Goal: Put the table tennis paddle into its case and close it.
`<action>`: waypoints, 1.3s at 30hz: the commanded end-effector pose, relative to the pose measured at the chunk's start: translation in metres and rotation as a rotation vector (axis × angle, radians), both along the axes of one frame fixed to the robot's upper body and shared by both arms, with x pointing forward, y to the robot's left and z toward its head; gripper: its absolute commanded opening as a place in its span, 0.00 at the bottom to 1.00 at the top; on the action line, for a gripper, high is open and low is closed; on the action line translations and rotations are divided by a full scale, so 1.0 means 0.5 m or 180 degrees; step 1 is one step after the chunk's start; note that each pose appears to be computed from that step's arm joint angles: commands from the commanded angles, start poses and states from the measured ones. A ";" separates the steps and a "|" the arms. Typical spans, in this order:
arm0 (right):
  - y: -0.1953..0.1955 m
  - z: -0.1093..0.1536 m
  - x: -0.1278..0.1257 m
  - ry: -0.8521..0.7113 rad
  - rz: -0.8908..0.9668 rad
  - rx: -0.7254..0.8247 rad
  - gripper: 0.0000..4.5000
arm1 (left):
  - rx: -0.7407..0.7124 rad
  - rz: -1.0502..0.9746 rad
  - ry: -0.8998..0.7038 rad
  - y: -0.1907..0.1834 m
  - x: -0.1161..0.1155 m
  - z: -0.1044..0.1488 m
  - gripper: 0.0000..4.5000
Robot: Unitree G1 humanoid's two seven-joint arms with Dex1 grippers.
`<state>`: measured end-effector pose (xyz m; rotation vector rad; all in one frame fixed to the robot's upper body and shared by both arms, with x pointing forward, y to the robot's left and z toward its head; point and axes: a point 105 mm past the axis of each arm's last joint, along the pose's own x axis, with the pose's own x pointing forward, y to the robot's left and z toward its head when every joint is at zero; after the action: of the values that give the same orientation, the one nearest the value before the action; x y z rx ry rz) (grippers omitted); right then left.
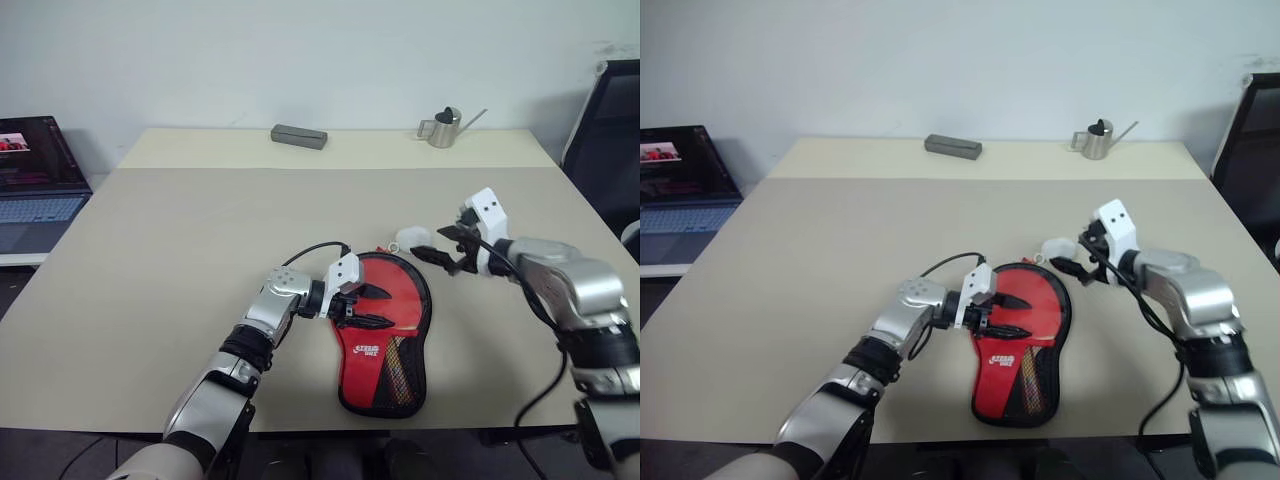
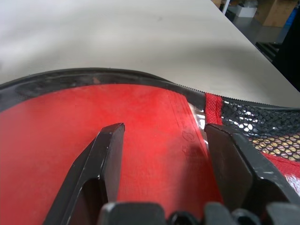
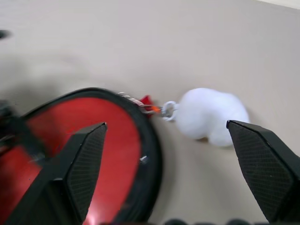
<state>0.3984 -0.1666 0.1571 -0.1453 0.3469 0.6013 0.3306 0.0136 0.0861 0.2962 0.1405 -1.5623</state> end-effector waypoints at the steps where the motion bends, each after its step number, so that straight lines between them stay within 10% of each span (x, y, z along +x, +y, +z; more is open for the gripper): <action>1: -0.004 0.012 0.048 -0.0173 -0.0162 -0.0037 1.00 | 0.0036 0.0071 0.0099 0.006 -0.005 -0.020 0.66; 17: 0.046 -0.056 0.118 -0.0061 -0.0342 -0.0035 1.00 | 0.0035 0.0175 0.0142 0.019 -0.015 -0.026 0.66; 30: 0.045 -0.074 0.110 -0.0014 -0.0389 0.0079 0.21 | 0.0171 0.0512 0.0254 0.057 0.019 -0.048 0.66; 39: 0.052 -0.091 0.094 -0.0001 -0.0413 0.0108 0.12 | 0.0312 0.0550 0.0506 0.076 0.006 -0.095 0.66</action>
<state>0.4446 -0.1371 0.1040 -0.1032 0.3700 0.4943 0.3424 0.0348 0.0759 0.2513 0.1994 -1.4372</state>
